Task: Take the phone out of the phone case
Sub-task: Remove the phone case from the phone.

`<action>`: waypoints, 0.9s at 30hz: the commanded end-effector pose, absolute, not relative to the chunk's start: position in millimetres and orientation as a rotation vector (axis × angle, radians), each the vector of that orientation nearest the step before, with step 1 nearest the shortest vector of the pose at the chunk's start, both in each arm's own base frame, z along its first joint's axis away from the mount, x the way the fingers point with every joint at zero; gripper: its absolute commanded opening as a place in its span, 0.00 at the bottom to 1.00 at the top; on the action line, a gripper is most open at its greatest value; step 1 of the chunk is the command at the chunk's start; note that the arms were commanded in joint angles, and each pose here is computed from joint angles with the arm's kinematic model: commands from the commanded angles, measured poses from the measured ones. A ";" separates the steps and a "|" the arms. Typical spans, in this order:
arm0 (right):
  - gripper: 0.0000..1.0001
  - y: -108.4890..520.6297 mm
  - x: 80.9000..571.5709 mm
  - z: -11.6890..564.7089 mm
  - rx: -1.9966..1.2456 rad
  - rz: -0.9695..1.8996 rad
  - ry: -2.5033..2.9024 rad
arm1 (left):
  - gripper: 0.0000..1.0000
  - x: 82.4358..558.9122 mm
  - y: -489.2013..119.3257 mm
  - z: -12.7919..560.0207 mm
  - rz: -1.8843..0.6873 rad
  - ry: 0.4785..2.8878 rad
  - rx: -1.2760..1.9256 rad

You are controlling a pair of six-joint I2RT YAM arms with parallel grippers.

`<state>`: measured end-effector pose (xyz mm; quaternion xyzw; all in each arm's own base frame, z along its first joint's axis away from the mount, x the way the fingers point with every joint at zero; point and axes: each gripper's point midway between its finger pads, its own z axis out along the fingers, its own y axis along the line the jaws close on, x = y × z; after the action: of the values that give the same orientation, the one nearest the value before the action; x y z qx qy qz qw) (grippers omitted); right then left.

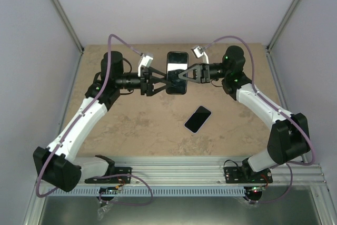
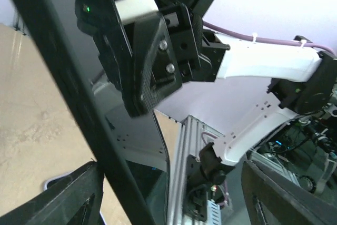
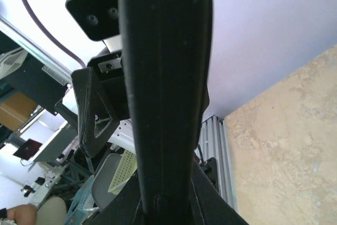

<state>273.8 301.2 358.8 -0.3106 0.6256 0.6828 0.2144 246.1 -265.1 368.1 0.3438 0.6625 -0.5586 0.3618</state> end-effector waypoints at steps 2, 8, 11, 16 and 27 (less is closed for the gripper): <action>0.00 297.4 264.0 399.3 -0.963 1.854 1.577 | 0.77 218.9 -249.7 377.6 -1.416 1.619 1.005; 0.01 292.7 256.8 406.4 -0.931 1.846 1.543 | 0.68 226.1 -246.3 366.0 -1.367 1.637 0.952; 0.00 290.7 255.2 412.1 -0.919 1.838 1.532 | 0.60 232.5 -246.7 361.2 -1.367 1.655 0.912; 0.01 289.6 258.8 414.8 -0.885 1.837 1.532 | 0.57 235.1 -248.2 355.6 -1.398 1.666 0.880; 0.01 290.4 263.5 414.1 -0.851 1.853 1.537 | 0.53 242.7 -251.9 356.8 -1.474 1.663 0.808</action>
<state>265.9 294.1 398.0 -0.3115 0.5954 0.6948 0.2565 238.6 -250.4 351.6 0.3243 0.6621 -0.5626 0.3740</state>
